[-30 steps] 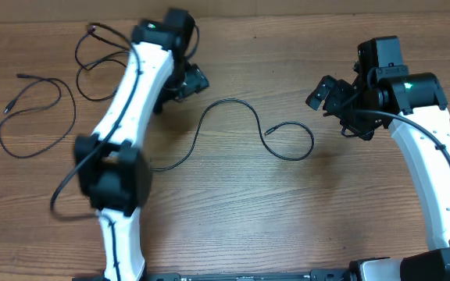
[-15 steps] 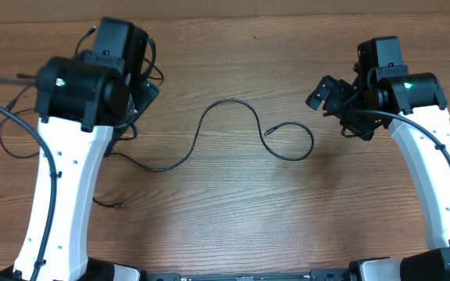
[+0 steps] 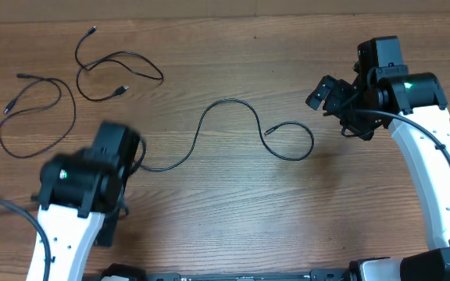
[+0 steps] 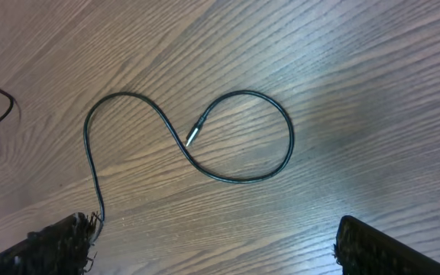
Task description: Untangle cables
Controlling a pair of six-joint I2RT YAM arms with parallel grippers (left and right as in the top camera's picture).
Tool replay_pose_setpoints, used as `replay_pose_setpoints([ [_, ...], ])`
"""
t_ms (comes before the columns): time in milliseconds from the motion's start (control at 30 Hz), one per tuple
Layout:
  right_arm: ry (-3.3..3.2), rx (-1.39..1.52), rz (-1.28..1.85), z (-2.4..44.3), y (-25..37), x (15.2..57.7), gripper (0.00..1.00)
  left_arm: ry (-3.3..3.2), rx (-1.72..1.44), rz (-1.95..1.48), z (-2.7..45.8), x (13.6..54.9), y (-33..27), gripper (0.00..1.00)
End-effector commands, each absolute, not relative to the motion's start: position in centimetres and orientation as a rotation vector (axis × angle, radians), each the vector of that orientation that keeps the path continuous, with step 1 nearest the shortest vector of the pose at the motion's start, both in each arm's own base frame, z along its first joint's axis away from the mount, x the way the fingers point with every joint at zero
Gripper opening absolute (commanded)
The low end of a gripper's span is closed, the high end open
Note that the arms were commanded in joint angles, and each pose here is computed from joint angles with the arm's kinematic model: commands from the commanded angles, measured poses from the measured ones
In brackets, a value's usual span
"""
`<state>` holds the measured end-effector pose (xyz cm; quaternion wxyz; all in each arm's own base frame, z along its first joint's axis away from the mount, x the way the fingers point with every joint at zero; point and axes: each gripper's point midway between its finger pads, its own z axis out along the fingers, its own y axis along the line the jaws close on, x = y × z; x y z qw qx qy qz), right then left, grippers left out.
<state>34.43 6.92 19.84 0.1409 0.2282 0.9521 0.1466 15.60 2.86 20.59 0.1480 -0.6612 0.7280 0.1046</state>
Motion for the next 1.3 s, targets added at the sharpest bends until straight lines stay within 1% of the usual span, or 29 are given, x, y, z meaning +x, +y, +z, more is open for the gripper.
replay_pose_setpoints([
  [0, 2.752, 0.648, 0.427, 19.8, 7.1, 34.5, 1.0, 1.921, -2.109, 0.393, 17.1, 14.0, 4.2, 1.0],
  [200, 2.752, 0.648, 0.427, 19.8, 7.1, 34.5, 1.0, 1.934, -2.261, 0.364, 11.6, 14.2, 4.1, 0.99],
  [300, 2.752, 0.648, 0.427, 19.8, 7.1, 34.5, 1.0, 1.869, -2.323, 0.347, 9.9, 14.5, 4.9, 1.0],
  [367, 2.752, 0.648, 0.427, 19.8, 7.1, 34.5, 1.0, 1.885, -2.299, 0.309, 7.8, 15.7, 5.9, 0.96],
  [433, 2.752, 0.648, 0.427, 19.8, 7.1, 34.5, 1.0, 1.938, -2.271, 0.279, 6.1, 16.5, 6.2, 0.85],
  [500, 2.752, 0.648, 0.427, 19.8, 7.1, 34.5, 1.0, 1.96, -2.251, 0.28, 5.2, 17.0, 6.7, 0.83],
  [667, 2.752, 0.648, 0.427, 19.8, 7.1, 34.5, 1.0, 2.097, -2.11, 0.286, 3.1, 19.4, 8.1, 0.82],
  [700, 2.752, 0.648, 0.427, 19.8, 7.1, 34.5, 1.0, 2.148, -2.076, 0.294, 2.4, 19.7, 8.1, 0.8],
  [767, 2.752, 0.648, 0.427, 19.8, 7.1, 34.5, 1.0, 2.204, -2.088, 0.298, 1.4, 19.6, 7.6, 0.73],
  [867, 2.752, 0.648, 0.427, 19.8, 7.1, 34.5, 1.0, 2.286, -2.155, 0.239, -0.2, 19.4, 6.0, 0.46],
  [900, 2.752, 0.648, 0.427, 19.8, 7.1, 34.5, 1.0, 2.323, -2.158, 0.21, -0.6, 19.4, 5.5, 0.34],
  [967, 2.752, 0.648, 0.427, 19.8, 7.1, 34.5, 1.0, 2.382, -2.123, 0.156, -0.8, 19.7, 4.9, 0.22],
  [1000, 2.752, 0.648, 0.427, 19.8, 7.1, 34.5, 1.0, 2.4, -2.113, 0.131, -0.8, 19.9, 4.7, 0.17],
  [1033, 2.752, 0.648, 0.427, 19.8, 7.1, 34.5, 1.0, 2.413, -2.111, 0.102, -0.8, 20.0, 4.4, 0.15],
  [1067, 2.752, 0.648, 0.427, 19.8, 7.1, 34.5, 1.0, 2.429, -2.125, 0.029, -0.8, 20.3, 3.6, 0.06],
  [1100, 2.752, 0.648, 0.427, 19.8, 7.1, 34.5, 1.0, 2.438, -2.135, -0.048, -0.7, 20.8, 2.8, 0.04],
  [1200, 2.752, 0.648, 0.427, 19.8, 7.1, 34.5, 1.0, 2.468, -2.135, -0.222, -0.5, 21.7, 1.1, 0.05],
  [1267, 2.752, 0.648, 0.427, 19.8, 7.1, 34.5, 1.0, 2.508, -2.074, -0.307, -0.4, 22.4, 0.5, 0.05],
])
